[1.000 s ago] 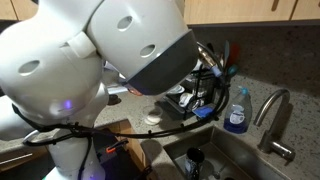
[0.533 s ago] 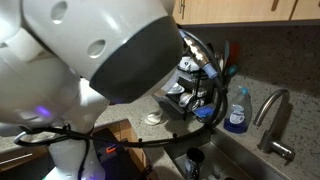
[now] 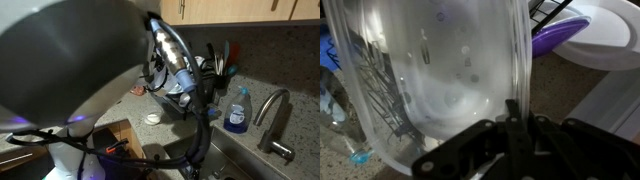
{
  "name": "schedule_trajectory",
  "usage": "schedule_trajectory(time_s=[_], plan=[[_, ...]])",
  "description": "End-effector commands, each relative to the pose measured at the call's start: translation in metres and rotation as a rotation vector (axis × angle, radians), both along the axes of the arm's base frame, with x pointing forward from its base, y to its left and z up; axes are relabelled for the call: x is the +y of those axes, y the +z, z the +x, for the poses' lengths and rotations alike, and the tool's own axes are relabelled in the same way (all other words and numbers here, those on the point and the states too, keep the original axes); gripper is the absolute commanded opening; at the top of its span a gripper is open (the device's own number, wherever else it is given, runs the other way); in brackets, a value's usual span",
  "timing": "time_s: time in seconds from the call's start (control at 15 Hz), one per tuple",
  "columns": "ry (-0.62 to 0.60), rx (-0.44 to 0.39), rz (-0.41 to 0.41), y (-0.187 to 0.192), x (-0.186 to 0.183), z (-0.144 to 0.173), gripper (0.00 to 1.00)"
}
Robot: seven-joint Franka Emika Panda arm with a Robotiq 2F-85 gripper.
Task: Pour the contents from the left bowl to the right bowl
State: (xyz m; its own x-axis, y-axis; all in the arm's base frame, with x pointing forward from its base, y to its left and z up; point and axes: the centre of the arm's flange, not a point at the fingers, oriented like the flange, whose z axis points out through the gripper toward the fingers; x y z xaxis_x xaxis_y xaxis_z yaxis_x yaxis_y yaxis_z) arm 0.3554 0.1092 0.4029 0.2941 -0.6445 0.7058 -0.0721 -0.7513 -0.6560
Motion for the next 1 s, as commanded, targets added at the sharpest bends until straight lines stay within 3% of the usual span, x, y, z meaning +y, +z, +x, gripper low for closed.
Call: schedule_trajectory(time_s=[0.0,0.13,0.2,0.93], plan=[[0.025,-0.015,0.016,-0.012,-0.018,-0.074,0.01],[0.024,0.006,0.015,-0.009,-0.021,-0.077,0.01],[0.022,0.007,0.018,0.008,-0.015,-0.005,0.05],[0.023,0.008,0.019,0.009,-0.020,-0.007,0.05]])
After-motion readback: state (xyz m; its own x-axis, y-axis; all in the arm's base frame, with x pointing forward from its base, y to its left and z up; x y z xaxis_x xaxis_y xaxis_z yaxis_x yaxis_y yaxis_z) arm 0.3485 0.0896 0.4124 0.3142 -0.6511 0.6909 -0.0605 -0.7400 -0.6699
